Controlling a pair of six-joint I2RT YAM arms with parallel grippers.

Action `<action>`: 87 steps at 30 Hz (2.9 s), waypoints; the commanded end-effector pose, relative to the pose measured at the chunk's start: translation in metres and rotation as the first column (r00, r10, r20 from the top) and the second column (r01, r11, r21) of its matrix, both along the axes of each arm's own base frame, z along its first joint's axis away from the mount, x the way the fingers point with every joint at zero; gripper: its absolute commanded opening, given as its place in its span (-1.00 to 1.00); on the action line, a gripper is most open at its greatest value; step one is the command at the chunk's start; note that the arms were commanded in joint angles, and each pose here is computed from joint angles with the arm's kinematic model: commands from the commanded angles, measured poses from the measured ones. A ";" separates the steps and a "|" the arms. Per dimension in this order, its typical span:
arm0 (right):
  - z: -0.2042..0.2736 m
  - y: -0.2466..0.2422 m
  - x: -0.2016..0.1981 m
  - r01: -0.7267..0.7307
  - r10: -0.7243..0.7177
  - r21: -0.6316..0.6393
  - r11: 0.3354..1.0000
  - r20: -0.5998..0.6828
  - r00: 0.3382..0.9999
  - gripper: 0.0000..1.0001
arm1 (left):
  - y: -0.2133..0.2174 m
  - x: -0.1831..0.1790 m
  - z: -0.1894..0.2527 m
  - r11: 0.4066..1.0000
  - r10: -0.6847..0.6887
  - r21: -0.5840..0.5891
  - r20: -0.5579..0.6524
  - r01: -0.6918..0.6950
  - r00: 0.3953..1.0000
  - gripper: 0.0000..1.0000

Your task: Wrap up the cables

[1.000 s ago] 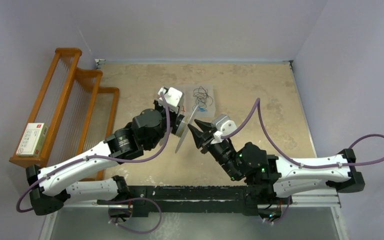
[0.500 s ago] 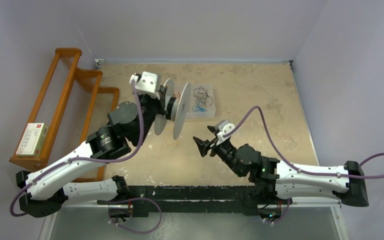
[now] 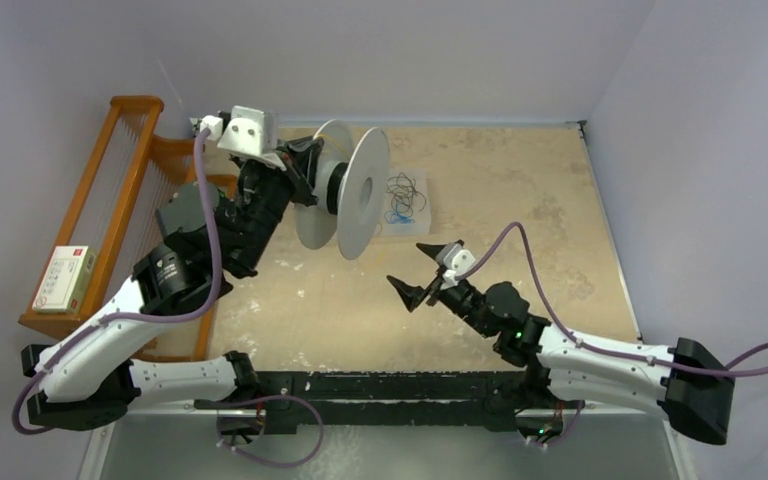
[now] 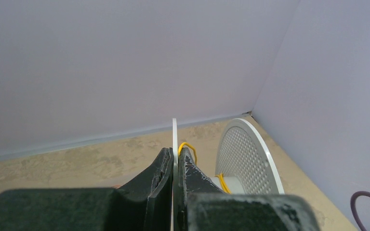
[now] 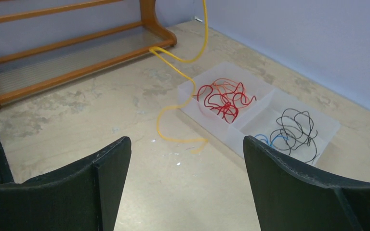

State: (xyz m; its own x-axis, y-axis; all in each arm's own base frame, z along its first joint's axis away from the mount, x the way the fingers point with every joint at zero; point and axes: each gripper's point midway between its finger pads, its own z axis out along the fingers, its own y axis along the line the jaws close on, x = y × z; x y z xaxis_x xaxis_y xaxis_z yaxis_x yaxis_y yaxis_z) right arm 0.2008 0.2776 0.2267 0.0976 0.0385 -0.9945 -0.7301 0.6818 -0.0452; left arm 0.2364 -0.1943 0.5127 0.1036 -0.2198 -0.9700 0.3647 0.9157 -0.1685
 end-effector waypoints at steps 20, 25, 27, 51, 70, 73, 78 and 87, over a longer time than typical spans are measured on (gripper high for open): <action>-0.011 0.031 -0.011 -0.406 0.421 -0.116 0.907 0.290 0.859 0.69 | -0.008 -0.037 0.079 0.957 -0.229 -0.156 0.111 0.244 0.967 -1.00; -0.023 0.039 -0.019 -0.479 0.496 -0.128 0.868 0.255 0.830 0.59 | -0.011 -0.038 0.079 0.953 -0.243 -0.155 0.112 0.259 0.963 -1.00; -0.029 0.041 -0.018 -0.484 0.500 -0.128 0.866 0.242 0.831 0.57 | -0.011 -0.039 0.081 0.951 -0.250 -0.157 0.116 0.267 0.961 -1.00; -0.029 0.027 0.013 -0.323 0.340 -0.107 0.940 0.263 0.903 0.29 | -0.018 -0.043 0.081 0.940 -0.287 -0.157 0.112 0.302 0.951 -1.00; -0.041 0.048 0.021 -0.373 0.391 -0.120 0.920 0.218 0.894 -0.65 | -0.015 -0.049 0.087 0.929 -0.308 -0.174 0.127 0.327 0.943 -1.00; -0.042 0.049 0.020 -0.383 0.401 -0.120 0.916 0.214 0.891 -0.86 | -0.015 -0.049 0.087 0.929 -0.307 -0.174 0.126 0.325 0.943 -1.00; -0.044 0.048 0.014 -0.404 0.418 -0.109 0.908 0.195 0.887 -1.00 | -0.013 -0.045 0.083 0.938 -0.286 -0.167 0.117 0.303 0.951 -1.00; -0.052 0.062 -0.027 -0.507 0.505 -0.010 0.862 0.122 0.855 -1.00 | -0.021 -0.012 0.051 0.981 -0.138 -0.128 0.078 0.147 0.987 -1.00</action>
